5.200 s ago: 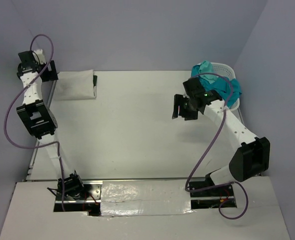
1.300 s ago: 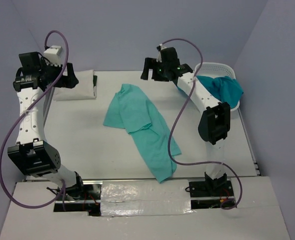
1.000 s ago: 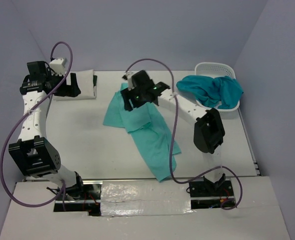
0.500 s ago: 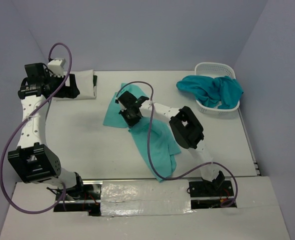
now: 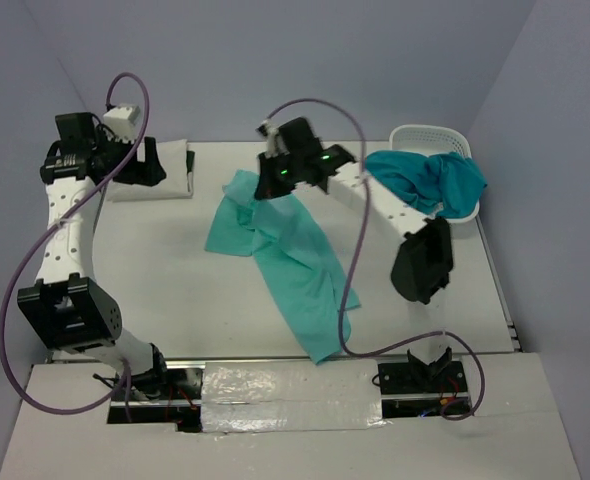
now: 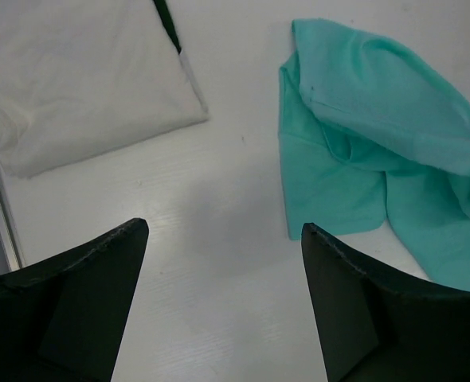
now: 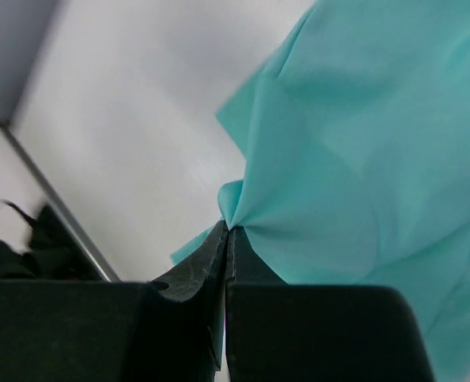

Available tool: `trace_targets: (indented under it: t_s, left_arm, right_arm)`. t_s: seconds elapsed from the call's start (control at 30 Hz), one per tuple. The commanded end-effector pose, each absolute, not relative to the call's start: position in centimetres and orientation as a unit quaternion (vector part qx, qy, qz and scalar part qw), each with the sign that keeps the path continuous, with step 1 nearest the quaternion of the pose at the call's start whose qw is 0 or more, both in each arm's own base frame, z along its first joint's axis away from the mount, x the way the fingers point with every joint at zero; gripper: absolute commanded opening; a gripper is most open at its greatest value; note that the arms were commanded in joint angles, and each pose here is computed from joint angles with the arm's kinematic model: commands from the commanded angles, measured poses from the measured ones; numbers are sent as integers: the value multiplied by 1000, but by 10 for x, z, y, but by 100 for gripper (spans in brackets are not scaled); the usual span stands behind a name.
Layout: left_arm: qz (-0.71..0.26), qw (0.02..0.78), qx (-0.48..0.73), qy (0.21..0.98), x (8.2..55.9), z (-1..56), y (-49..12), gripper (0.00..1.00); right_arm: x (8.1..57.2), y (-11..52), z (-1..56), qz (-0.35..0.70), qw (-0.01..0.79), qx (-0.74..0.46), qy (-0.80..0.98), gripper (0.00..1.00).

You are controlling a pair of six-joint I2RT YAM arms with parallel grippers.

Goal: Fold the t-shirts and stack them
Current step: Flatten out the tshirt

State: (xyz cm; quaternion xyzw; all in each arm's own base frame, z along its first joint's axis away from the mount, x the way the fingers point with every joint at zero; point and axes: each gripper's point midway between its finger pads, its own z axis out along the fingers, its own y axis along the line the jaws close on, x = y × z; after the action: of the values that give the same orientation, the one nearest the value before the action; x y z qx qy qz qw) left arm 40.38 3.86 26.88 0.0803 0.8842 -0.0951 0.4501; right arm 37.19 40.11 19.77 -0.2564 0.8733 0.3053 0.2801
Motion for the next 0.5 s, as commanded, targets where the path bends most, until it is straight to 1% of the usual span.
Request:
trace_targets:
  t_s: [0.0,0.03,0.07,0.1,0.13,0.17,0.2,0.27,0.3,0.37,0.4,0.47]
  left_arm:
    - [-124,474,165,856,419,302,-9,89]
    - [-125,483,183,847,421,310,-21,89]
    - [-128,487,203,840,421,313,-34,89]
    - [-148,480,240,831,417,311,-68,87]
    - [-161,473,264,825,414,308,-91,86]
    - [-170,461,295,819,408,300,-110,84]
    - [-187,436,345,810,392,287,-154,83]
    - [-194,382,415,803,369,251,-198,83]
    - [-205,339,468,790,336,224,-239,83]
    - [-213,272,525,778,298,182,-276,85]
    - [-214,232,577,753,256,159,-307,88]
    - [-206,191,627,727,219,129,-333,91]
  right_arm:
    - [405,312,242,368,299,-123,872,0]
    - [408,293,238,367,304,-102,873,0]
    - [410,257,230,360,312,-60,877,0]
    - [408,238,225,361,312,-37,878,0]
    - [401,223,240,375,326,-26,868,0]
    - [404,189,221,368,322,21,872,0]
    - [402,176,222,366,330,33,869,0]
    - [398,151,229,349,361,46,864,0]
    - [399,142,230,337,371,39,864,0]
    - [396,140,227,331,360,28,872,0]
    - [395,141,225,331,356,18,874,0]
    - [394,141,220,329,352,19,876,0]
